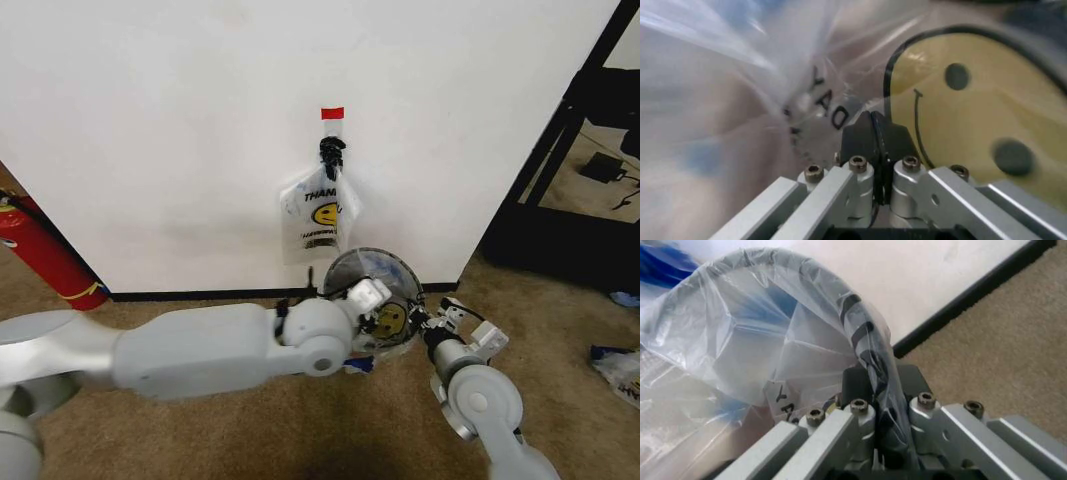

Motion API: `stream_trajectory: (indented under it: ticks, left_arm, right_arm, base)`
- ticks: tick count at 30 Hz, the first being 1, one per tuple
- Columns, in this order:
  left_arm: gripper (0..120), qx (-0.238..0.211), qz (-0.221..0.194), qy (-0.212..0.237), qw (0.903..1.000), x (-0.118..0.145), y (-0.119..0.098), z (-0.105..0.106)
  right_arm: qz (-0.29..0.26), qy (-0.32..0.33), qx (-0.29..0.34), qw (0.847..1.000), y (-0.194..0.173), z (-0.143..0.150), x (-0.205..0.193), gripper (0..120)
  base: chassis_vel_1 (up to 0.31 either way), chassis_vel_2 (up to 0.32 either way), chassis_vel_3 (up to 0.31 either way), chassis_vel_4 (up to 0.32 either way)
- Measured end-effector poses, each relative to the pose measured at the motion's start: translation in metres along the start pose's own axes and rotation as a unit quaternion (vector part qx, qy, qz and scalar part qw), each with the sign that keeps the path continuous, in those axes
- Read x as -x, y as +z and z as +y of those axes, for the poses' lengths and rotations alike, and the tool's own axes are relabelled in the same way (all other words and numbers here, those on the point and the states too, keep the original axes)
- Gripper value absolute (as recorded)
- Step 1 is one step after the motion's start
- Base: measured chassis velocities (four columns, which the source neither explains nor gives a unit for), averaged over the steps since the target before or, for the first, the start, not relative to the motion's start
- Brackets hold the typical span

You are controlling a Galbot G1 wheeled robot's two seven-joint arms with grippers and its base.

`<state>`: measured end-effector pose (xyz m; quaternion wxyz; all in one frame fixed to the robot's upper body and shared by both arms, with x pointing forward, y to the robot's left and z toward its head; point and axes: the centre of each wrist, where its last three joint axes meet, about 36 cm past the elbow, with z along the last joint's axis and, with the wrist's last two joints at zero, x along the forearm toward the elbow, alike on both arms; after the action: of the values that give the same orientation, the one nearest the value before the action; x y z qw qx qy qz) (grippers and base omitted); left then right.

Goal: Pick up the garbage bag from the wall and place it over the trash bin.

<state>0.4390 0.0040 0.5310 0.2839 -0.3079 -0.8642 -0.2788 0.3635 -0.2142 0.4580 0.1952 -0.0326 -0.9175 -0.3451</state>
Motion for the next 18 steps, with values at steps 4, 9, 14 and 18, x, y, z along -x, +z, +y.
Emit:
stream_trajectory:
  ticks: [4,9,14,18]
  left_arm:
    - [0,-0.005,0.029,-0.024,0.9993,0.021,-0.004,0.006]
    - [0,0.006,0.046,-0.031,0.9985,0.034,0.001,0.004]
    - [0,0.007,0.049,-0.022,0.9985,0.043,-0.001,-0.008]
    - [0,0.006,0.054,-0.016,0.9984,0.053,-0.003,-0.016]
  right_arm:
    - [-0.001,-0.009,-0.004,1.0,-0.002,0.004,-0.008,1]
    - [-0.002,-0.01,-0.007,1.0,-0.002,0.004,-0.008,1]
    - [0.0,-0.013,-0.007,1.0,0.001,0.006,-0.007,1]
    - [0.001,-0.015,-0.006,1.0,0.002,0.007,-0.008,1]
  base:
    - [0.0,0.0,0.0,0.0]
    - [0.0,0.0,0.0,0.0]
    - [0.0,0.0,0.0,0.0]
    - [0.0,0.0,0.0,0.0]
